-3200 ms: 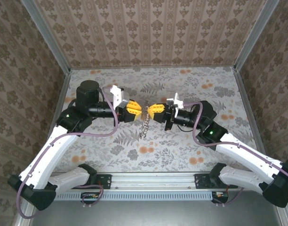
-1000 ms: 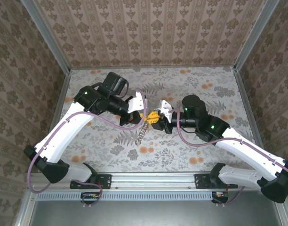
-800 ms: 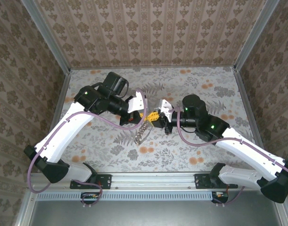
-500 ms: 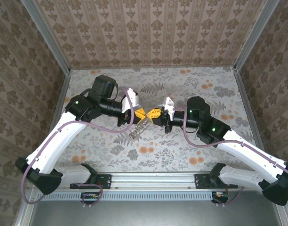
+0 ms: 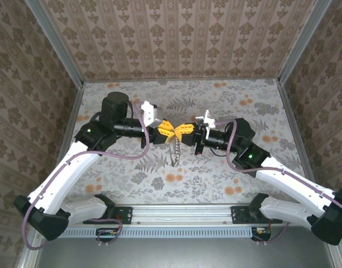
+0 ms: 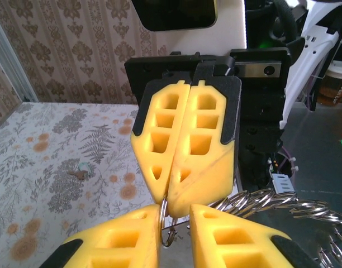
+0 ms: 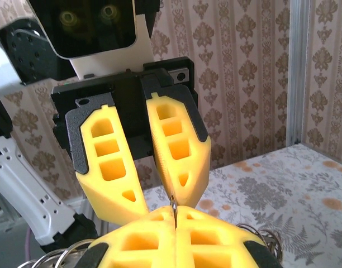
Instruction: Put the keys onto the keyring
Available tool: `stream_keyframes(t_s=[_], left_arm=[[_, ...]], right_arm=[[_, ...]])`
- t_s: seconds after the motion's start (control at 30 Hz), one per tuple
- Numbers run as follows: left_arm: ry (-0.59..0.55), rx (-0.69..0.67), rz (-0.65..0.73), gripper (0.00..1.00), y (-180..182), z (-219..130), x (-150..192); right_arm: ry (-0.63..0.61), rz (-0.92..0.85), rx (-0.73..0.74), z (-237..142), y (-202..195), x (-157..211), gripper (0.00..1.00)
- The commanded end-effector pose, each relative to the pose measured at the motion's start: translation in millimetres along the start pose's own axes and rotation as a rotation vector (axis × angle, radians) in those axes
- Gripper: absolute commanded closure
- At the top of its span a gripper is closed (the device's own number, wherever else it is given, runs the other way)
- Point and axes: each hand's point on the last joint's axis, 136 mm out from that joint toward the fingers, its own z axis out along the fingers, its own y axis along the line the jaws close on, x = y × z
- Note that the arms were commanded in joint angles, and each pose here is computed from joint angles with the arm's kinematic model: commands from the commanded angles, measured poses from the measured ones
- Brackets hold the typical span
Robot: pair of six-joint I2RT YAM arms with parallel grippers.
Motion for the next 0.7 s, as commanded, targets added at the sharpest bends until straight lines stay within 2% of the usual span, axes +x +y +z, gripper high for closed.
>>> stream_keyframes(t_s=[0.0,0.23,0.3,0.53,0.67], left_arm=[[-0.046,0.046,-0.011,0.78,-8.5,-1.2,-5.2],[-0.067,0.043,-0.019,0.77,-6.2,-1.3,-4.5],[-0.081,0.047,-0.016,0.83,-6.7,-1.8,-6.2],[-0.134,0.036,0.004,0.90,-3.7,-5.3,-15.4],[-0.150,0.024,0.008,0.83,-2.6,-8.8,-18.0]], right_arm=[[-0.194,-0.019,-0.035,-10.9,12.8,-51.3,1.00],[-0.240,0.007,-0.044,-12.6,13.3,-57.4,1.00],[-0.241,0.014,-0.048,-11.4,13.0,-56.6,1.00],[-0.235,0.037,-0.050,-8.1,9.7,-49.4,1.00],[-0.223,0.042,-0.045,-7.6,7.6,-43.2,1.00]])
